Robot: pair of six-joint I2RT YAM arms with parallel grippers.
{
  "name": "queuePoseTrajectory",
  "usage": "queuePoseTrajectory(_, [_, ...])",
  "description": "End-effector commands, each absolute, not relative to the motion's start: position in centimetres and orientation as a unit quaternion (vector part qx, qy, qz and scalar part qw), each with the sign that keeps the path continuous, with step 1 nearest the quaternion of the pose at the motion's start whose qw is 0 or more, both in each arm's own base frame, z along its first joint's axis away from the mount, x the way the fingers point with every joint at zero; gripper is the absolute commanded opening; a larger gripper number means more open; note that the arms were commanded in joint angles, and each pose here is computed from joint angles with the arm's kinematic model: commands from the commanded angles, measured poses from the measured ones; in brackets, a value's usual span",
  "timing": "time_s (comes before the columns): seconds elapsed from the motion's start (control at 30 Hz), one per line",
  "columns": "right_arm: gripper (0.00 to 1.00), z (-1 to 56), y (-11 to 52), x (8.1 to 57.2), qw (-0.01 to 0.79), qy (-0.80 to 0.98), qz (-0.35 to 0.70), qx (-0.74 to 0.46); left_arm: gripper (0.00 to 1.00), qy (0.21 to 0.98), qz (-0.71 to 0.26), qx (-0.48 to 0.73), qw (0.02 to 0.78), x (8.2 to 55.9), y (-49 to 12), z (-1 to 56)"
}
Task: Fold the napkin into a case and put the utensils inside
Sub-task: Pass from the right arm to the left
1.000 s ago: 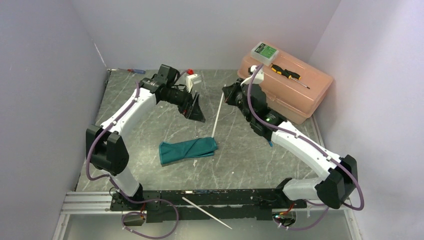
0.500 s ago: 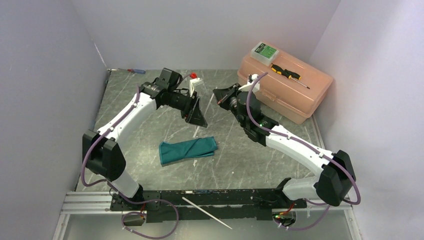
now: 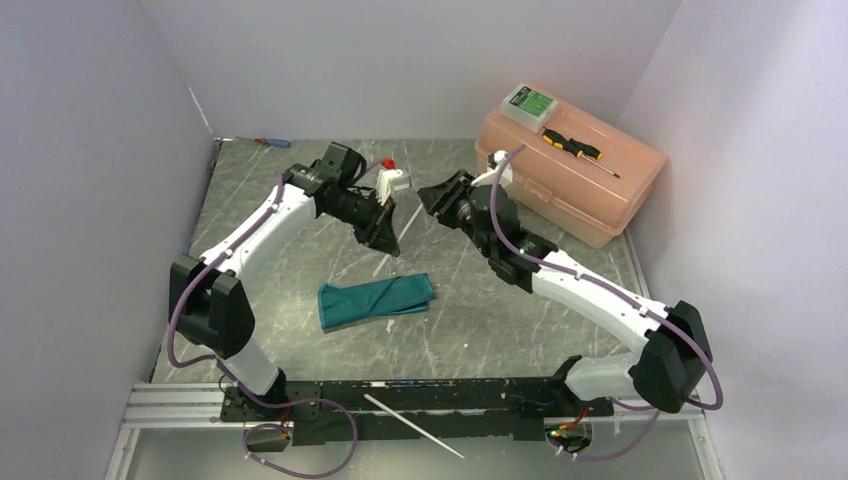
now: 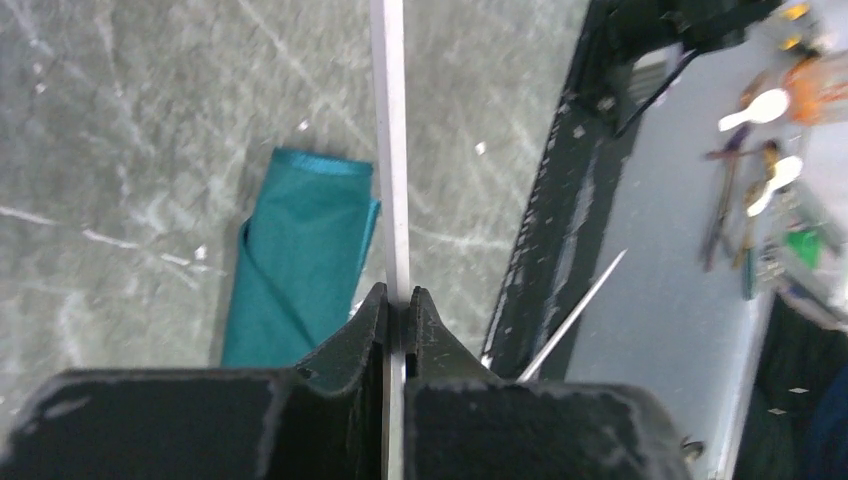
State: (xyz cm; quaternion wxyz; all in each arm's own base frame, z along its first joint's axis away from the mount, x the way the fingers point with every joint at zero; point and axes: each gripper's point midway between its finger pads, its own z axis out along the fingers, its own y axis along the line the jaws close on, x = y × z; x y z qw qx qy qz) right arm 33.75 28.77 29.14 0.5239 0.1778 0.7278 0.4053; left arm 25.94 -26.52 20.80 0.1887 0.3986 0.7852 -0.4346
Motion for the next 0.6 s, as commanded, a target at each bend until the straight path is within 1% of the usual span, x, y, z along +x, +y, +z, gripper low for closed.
queuePoseTrajectory(0.0, [0.55, 29.7, 29.5, 32.3, 0.473, 0.789, 0.388, 0.053, 0.03, 0.785, -0.33, 0.478, 0.215, 26.9, -24.0, 19.2])
queuePoseTrajectory(0.1, [0.72, 29.5, 28.2, 30.9, 0.423, 0.81, 0.404, -0.027, 0.03, 0.783, -0.28, 0.509, 0.223, 27.3, -22.5, 17.8])
queuePoseTrajectory(0.17, [0.79, 29.5, 26.5, 30.2, 0.405, 0.818, 0.407, -0.041, 0.03, 0.782, -0.256, 0.52, 0.23, 27.7, -21.7, 17.3])
queuePoseTrajectory(0.27, [0.8, 29.5, 25.3, 29.3, 0.389, 0.822, 0.412, -0.055, 0.03, 0.778, -0.237, 0.532, 0.238, 27.9, -21.2, 17.1])
queuePoseTrajectory(0.37, [0.74, 29.5, 25.2, 29.2, 0.384, 0.83, 0.396, -0.085, 0.03, 0.77, -0.227, 0.546, 0.239, 27.7, -21.1, 17.1])
queuePoseTrajectory(0.43, [0.74, 29.7, 25.6, 28.4, 0.381, 0.821, 0.393, -0.162, 0.03, 0.762, -0.226, 0.56, 0.234, 27.3, -21.0, 17.2])
queuePoseTrajectory(0.5, [0.76, 30.7, 26.3, 26.9, 0.379, 0.789, 0.409, -0.259, 0.03, 0.75, -0.232, 0.577, 0.226, 26.5, -20.9, 17.4])
queuePoseTrajectory(0.57, [0.77, 31.2, 26.7, 26.3, 0.385, 0.76, 0.414, -0.321, 0.03, 0.732, -0.248, 0.594, 0.223, 25.3, -21.1, 17.8])
